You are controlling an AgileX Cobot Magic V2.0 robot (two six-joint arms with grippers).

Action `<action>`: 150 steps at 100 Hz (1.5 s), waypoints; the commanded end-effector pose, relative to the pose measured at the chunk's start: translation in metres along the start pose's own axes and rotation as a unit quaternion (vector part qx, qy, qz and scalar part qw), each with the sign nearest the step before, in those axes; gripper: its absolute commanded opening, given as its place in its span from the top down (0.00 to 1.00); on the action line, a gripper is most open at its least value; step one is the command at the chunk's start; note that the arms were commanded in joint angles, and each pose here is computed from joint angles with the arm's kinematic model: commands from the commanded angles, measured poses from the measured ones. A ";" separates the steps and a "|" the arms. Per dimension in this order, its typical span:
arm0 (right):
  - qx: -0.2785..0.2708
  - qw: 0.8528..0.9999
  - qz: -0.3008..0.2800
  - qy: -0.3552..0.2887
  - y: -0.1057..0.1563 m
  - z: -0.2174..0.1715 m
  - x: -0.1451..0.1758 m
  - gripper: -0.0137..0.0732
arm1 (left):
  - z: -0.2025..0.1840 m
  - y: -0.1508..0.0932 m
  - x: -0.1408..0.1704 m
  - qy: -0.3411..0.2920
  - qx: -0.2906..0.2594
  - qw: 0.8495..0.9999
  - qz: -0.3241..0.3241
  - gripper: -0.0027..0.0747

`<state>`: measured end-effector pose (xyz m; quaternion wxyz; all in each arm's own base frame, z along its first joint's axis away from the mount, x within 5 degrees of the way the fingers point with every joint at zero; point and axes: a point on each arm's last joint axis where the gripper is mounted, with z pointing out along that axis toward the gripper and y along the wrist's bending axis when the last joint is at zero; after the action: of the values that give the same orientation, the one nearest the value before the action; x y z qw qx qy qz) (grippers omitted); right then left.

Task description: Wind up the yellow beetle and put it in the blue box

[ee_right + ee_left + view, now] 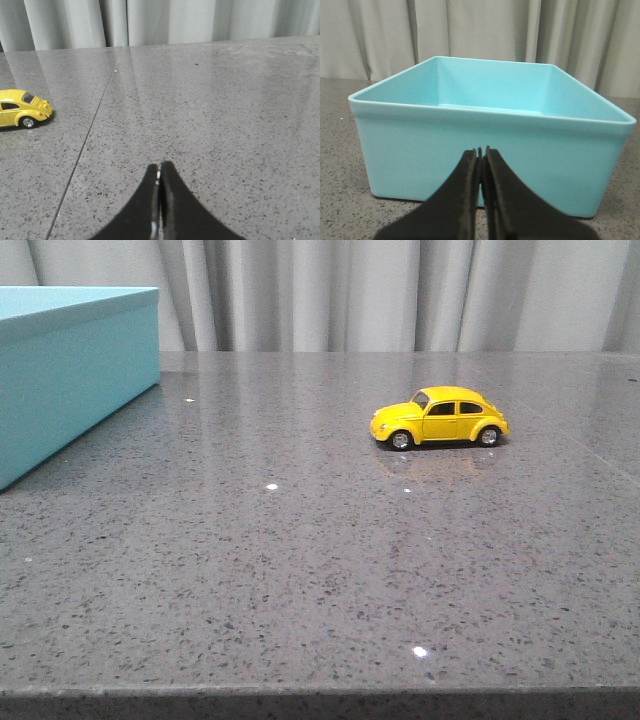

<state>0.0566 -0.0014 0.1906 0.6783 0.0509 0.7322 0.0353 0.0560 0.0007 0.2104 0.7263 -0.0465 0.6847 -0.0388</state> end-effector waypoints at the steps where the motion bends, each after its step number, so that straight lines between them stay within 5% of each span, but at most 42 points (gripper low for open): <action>1: -0.005 0.998 -0.007 -0.055 0.002 -0.003 -0.013 0.92 | -0.002 0.000 -0.001 -0.041 0.004 0.999 -0.008 0.99; 150: -0.014 0.995 -0.007 -0.098 0.004 -0.006 -0.029 0.92 | -0.003 0.000 -0.006 -0.049 0.004 0.999 -0.007 0.99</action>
<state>0.0569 -0.0010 0.1957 0.6985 0.0482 0.7130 0.0378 0.0560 0.0007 0.2106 0.7270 -0.0464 0.6839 -0.0388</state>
